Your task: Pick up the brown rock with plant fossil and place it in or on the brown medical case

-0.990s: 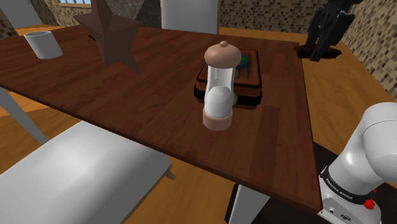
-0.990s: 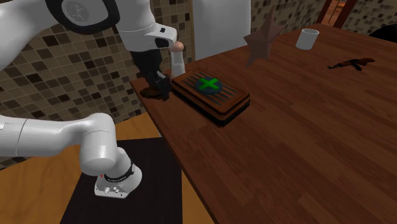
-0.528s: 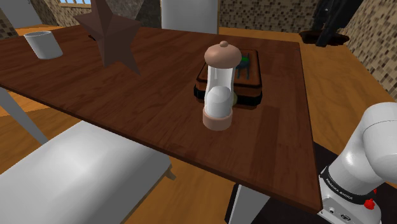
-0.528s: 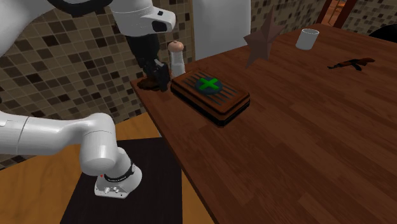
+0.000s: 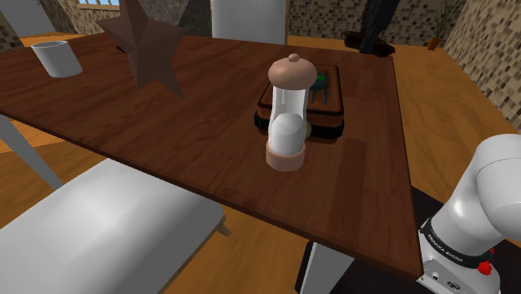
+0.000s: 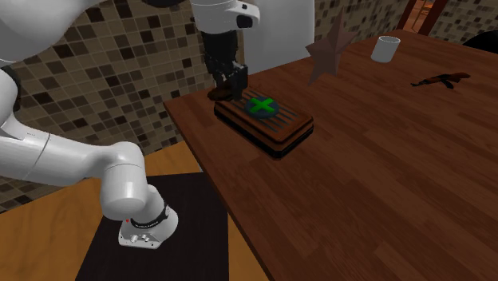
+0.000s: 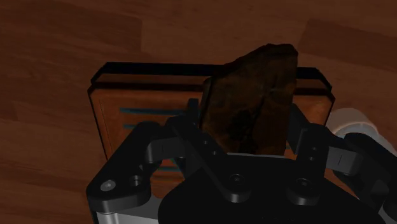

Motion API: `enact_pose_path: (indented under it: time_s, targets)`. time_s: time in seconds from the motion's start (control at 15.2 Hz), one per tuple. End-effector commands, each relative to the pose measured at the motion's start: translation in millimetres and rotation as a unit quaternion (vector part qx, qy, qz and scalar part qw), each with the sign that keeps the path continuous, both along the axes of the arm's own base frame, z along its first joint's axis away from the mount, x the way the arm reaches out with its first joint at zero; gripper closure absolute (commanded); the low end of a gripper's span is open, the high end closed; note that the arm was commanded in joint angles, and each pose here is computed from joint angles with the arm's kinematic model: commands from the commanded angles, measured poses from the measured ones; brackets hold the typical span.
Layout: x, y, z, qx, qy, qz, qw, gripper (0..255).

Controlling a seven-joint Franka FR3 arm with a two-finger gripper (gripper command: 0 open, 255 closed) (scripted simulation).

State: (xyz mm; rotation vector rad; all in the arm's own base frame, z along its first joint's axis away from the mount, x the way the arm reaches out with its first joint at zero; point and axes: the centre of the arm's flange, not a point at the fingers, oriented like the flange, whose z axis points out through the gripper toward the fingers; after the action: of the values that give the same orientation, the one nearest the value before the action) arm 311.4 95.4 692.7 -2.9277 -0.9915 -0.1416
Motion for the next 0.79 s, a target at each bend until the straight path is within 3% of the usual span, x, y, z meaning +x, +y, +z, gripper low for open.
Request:
enact_pose_path:
  time_s: [0.0, 0.4, 0.73]
  targets:
    - [24.4, 8.5, -1.6, 0.0, 0.0, 0.0, 1.0, 255]
    - [94.4, 45.6, -2.8, 0.0, 0.0, 0.0, 1.0, 255]
    - [100.9, 49.0, -24.0, 0.0, 0.0, 0.0, 1.0, 255]
